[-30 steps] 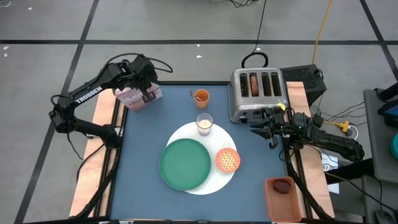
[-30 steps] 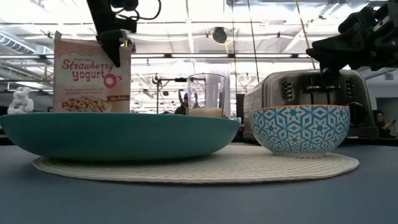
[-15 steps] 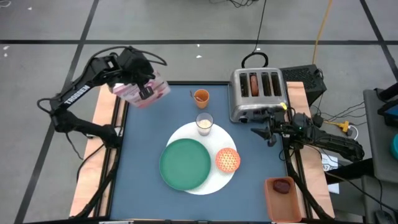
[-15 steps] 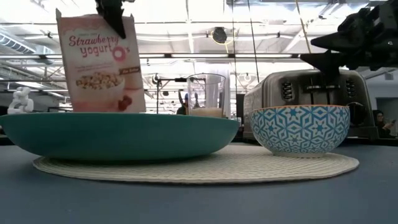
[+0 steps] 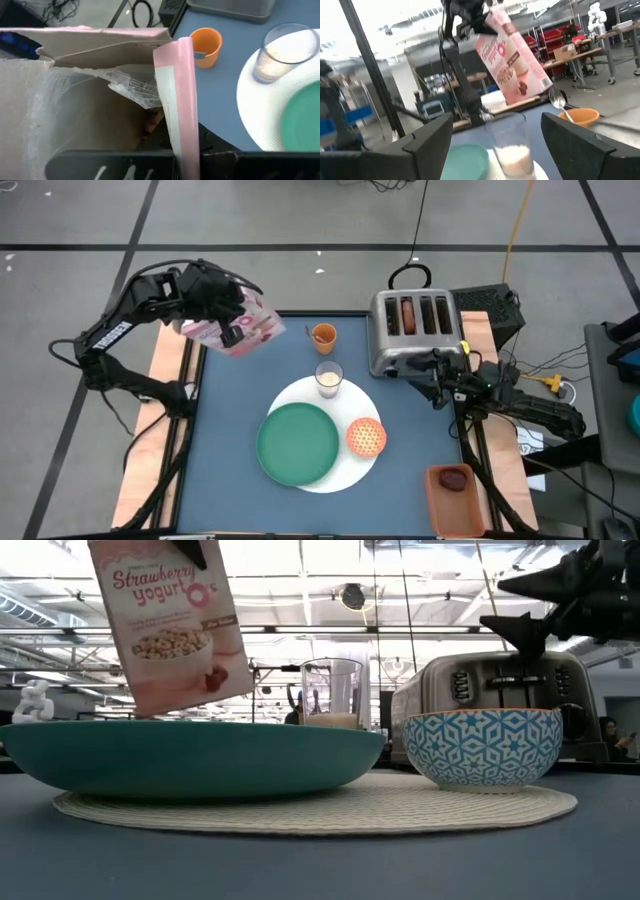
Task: Arrange a breakfast setting
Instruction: Pour the cereal from the cereal box into the orange bowl
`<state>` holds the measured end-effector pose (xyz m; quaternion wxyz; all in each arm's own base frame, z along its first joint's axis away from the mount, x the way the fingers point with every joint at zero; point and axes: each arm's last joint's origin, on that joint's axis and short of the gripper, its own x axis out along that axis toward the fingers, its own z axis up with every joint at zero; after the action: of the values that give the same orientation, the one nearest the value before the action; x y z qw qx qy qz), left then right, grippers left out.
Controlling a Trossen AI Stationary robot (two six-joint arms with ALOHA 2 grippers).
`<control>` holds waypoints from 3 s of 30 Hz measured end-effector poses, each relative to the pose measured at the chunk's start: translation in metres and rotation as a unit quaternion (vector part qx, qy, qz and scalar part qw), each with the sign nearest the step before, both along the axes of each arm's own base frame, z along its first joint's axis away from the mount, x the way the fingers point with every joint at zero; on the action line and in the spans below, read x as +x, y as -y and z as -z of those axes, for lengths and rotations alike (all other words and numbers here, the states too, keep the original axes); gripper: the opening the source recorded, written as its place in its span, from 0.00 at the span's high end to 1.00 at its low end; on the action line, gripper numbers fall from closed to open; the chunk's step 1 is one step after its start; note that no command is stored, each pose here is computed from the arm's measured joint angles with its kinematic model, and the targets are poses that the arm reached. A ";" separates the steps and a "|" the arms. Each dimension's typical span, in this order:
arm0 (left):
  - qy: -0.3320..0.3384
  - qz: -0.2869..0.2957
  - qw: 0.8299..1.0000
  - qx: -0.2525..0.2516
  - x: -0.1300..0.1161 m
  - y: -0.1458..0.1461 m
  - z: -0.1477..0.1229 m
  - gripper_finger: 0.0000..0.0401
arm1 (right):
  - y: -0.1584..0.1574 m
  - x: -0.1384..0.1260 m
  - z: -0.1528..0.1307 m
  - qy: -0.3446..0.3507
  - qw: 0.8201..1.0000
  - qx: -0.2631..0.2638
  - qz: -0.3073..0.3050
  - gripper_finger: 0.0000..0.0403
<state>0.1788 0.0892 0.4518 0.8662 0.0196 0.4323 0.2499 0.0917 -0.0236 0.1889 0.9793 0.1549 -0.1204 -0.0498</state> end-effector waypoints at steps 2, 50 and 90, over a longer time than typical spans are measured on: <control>0.001 0.007 1.000 -0.001 0.001 0.003 0.000 1.00 | 0.000 0.000 -0.002 0.010 1.000 0.004 -0.007 0.26; 0.017 0.126 0.992 -0.024 0.019 0.061 0.000 1.00 | 0.037 0.129 -0.100 -0.157 0.974 -0.163 -0.023 0.26; 0.016 0.145 0.989 -0.025 0.020 0.068 0.000 1.00 | 0.087 0.327 -0.075 -0.201 0.957 -0.140 -0.156 0.26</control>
<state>0.1989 0.0209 0.4519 0.9006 0.0567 0.4165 0.1109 0.4186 -0.1105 0.2637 0.9908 0.0201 0.0984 0.0909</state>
